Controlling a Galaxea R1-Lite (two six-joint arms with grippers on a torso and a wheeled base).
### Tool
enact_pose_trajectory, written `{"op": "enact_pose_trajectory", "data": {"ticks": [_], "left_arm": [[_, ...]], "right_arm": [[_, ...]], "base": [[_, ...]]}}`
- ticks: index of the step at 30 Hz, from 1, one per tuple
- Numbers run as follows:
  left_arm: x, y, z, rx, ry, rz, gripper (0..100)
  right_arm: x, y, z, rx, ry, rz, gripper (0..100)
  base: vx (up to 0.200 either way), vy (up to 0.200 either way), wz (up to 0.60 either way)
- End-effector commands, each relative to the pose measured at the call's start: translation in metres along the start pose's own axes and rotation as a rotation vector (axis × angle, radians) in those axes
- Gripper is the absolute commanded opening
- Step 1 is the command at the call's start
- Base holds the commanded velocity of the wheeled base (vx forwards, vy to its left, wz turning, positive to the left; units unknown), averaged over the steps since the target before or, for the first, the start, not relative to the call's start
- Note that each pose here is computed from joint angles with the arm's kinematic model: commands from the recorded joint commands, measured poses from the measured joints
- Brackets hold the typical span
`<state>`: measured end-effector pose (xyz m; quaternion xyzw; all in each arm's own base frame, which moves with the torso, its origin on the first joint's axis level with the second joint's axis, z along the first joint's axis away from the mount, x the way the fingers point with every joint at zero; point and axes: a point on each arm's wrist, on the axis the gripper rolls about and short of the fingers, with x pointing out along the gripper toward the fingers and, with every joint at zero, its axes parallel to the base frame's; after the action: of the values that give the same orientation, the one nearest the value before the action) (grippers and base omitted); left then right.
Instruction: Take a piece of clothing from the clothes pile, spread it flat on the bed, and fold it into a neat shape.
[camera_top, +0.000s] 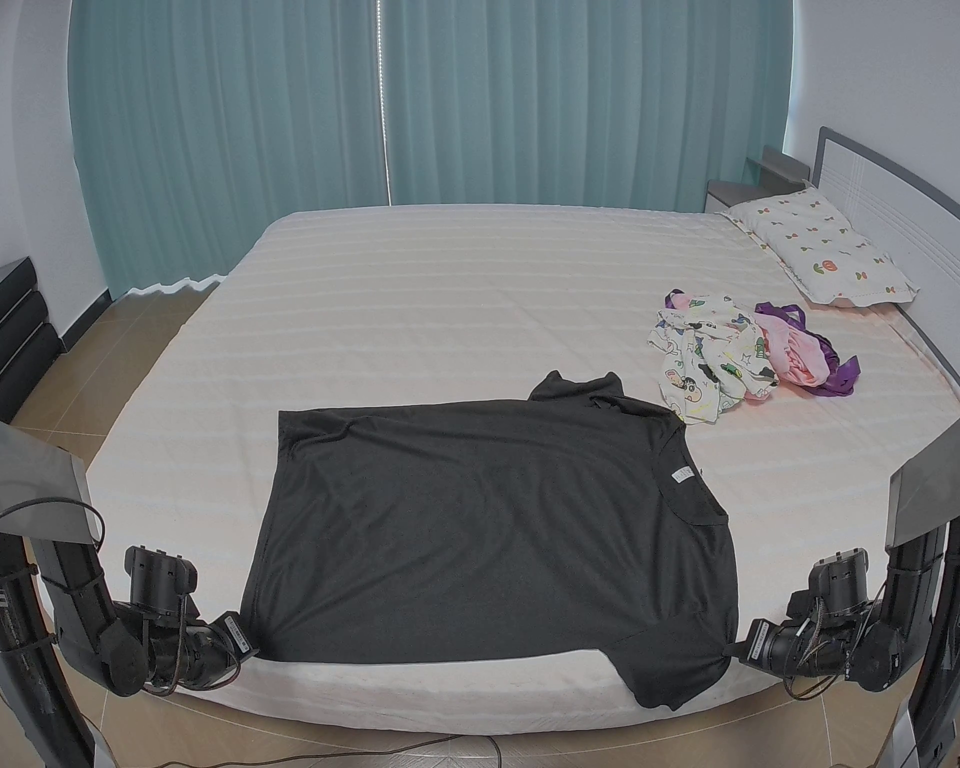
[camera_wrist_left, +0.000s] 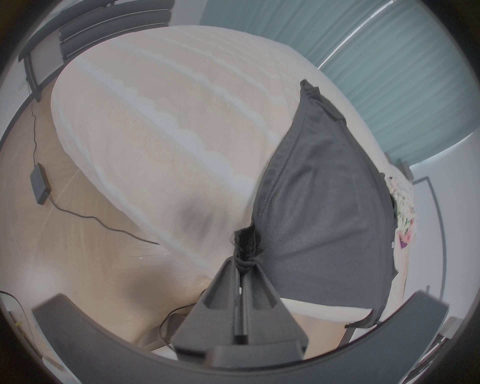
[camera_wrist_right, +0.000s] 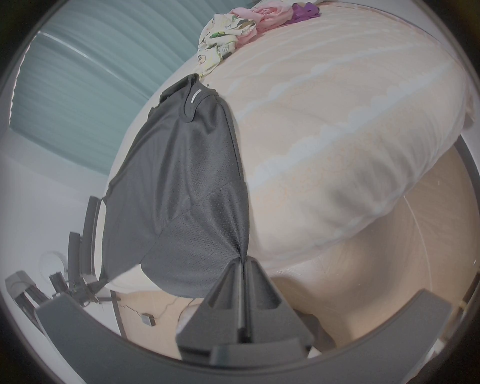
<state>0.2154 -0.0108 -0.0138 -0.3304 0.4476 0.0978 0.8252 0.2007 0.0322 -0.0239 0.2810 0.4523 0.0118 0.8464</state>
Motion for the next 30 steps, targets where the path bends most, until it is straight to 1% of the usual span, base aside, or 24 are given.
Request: {"op": "enact_pose_trajectory", "data": {"ticks": [1, 2, 5, 8, 12, 18, 19, 20, 22, 26, 30], "left_arm": [[-0.002, 0.004, -0.005, 0.037, 0.040, 0.032, 0], [-0.002, 0.004, -0.006, 0.054, 0.049, 0.039, 0], [-0.003, 0.005, -0.007, 0.063, 0.056, 0.046, 0], [-0.003, 0.006, -0.009, 0.069, 0.072, 0.058, 0], [-0.004, 0.009, -0.012, 0.098, 0.100, 0.079, 0], [-0.004, 0.009, -0.012, 0.102, 0.104, 0.081, 0], [-0.004, 0.009, -0.012, 0.101, 0.102, 0.079, 0], [-0.004, 0.009, -0.012, 0.101, 0.102, 0.079, 100], [-0.004, 0.008, -0.011, 0.100, 0.098, 0.074, 100], [-0.008, 0.006, -0.008, 0.101, 0.074, 0.058, 100], [-0.024, 0.000, 0.001, 0.090, 0.012, -0.005, 100]], "right_arm": [[-0.013, -0.003, 0.002, -0.028, -0.005, -0.007, 0], [-0.013, -0.003, 0.002, -0.031, -0.003, -0.009, 0], [-0.014, -0.005, 0.002, -0.027, 0.002, -0.019, 0], [-0.014, -0.008, -0.002, -0.048, 0.044, -0.047, 0], [-0.014, -0.009, -0.004, -0.063, 0.059, -0.054, 0], [-0.010, -0.011, -0.006, -0.066, 0.078, -0.059, 0], [-0.009, -0.011, -0.006, -0.065, 0.080, -0.057, 100], [-0.009, -0.011, -0.006, -0.065, 0.080, -0.057, 100], [-0.008, -0.009, -0.005, -0.062, 0.060, -0.039, 100], [-0.010, -0.008, -0.002, -0.056, 0.039, -0.033, 100], [-0.018, -0.006, 0.007, -0.050, -0.027, -0.009, 100]], "base": [[0.000, 0.000, 0.00], [0.000, 0.000, 0.00], [0.000, 0.000, 0.00], [0.000, 0.000, 0.00], [0.000, 0.000, 0.00], [0.000, 0.000, 0.00], [0.000, 0.000, 0.00], [0.000, 0.000, 0.00], [0.000, 0.000, 0.00], [0.000, 0.000, 0.00], [0.000, 0.000, 0.00]]}}
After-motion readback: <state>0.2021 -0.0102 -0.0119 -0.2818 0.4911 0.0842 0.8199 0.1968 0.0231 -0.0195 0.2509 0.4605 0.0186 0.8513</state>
